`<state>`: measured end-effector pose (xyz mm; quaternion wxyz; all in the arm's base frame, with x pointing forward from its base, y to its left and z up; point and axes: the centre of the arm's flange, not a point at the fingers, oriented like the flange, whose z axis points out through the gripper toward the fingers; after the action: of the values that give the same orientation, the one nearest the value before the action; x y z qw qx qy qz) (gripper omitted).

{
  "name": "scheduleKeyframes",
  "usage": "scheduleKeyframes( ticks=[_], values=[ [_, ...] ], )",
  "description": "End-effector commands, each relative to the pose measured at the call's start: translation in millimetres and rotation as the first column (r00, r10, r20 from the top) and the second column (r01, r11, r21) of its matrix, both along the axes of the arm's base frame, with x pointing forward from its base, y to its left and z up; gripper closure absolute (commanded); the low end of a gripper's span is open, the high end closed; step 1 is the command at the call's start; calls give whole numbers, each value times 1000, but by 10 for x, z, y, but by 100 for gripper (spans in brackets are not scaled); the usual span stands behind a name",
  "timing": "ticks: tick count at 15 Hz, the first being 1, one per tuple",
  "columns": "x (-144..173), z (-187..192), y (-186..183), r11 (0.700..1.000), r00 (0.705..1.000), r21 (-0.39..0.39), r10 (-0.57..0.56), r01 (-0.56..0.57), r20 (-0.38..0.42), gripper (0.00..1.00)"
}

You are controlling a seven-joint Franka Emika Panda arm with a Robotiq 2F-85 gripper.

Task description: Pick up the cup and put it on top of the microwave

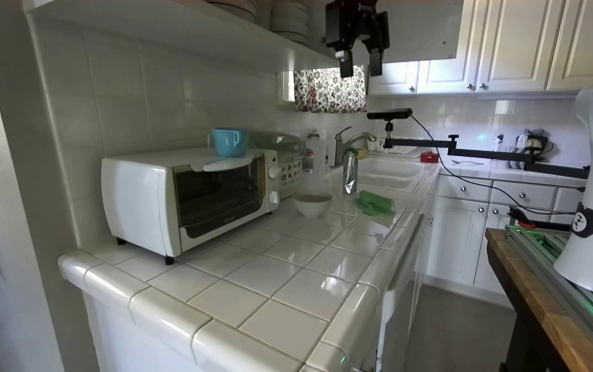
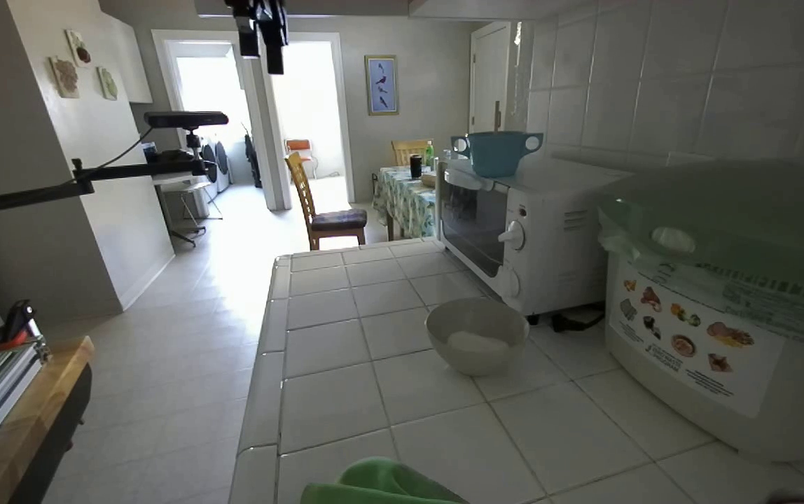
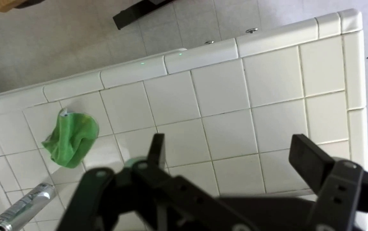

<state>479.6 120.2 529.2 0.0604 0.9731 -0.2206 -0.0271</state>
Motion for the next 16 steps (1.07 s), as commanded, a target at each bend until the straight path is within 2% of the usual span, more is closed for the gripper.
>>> scheduleKeyframes(
  ticks=[1, 3, 8, 12, 16],
  values=[
    [-418, -104, -221, 998, 996, 3, 66, -67, 55, 0],
    [-558, -121, -346, 995, 993, 15, 101, -102, 67, 0],
    [-684, -143, -763, 986, 983, 24, 160, -163, 89, 0],
    [-622, -135, -1102, 981, 976, 48, 183, -189, 122, 0],
    [-572, -211, -1297, 970, 967, 58, 226, -235, 120, 0]
  ],
)
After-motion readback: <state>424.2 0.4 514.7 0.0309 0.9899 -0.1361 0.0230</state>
